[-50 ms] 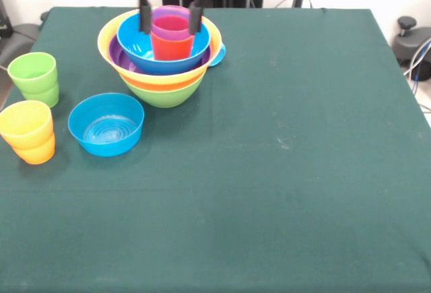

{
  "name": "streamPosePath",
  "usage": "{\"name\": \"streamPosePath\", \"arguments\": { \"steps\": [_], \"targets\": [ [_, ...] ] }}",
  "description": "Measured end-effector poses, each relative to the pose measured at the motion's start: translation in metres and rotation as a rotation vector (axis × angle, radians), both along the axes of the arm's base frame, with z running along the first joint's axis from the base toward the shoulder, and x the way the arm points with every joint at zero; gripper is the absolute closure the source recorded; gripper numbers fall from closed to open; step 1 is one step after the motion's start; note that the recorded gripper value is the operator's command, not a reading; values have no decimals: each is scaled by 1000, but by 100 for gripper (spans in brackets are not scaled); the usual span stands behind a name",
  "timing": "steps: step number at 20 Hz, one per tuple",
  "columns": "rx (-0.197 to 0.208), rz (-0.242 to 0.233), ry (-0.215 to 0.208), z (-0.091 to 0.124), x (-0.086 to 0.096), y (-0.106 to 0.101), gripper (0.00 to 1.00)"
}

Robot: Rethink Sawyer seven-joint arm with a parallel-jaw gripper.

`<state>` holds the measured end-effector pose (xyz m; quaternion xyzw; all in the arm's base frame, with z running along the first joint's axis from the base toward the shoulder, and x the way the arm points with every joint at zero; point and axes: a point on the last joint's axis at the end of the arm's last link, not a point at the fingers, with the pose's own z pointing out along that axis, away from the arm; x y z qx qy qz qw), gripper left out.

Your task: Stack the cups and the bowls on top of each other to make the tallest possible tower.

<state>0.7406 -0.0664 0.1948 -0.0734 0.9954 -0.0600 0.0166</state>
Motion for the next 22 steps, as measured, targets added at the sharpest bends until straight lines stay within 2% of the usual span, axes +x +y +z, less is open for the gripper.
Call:
{"name": "streamPosePath", "arguments": {
  "steps": [12, 16, 22],
  "targets": [
    [-31, -58, -16, 4, 5, -41, 0],
    [-25, -67, -12, -6, 3, -48, 0],
    [-9, -90, -19, -31, 1, -67, 0]
  ]
}}
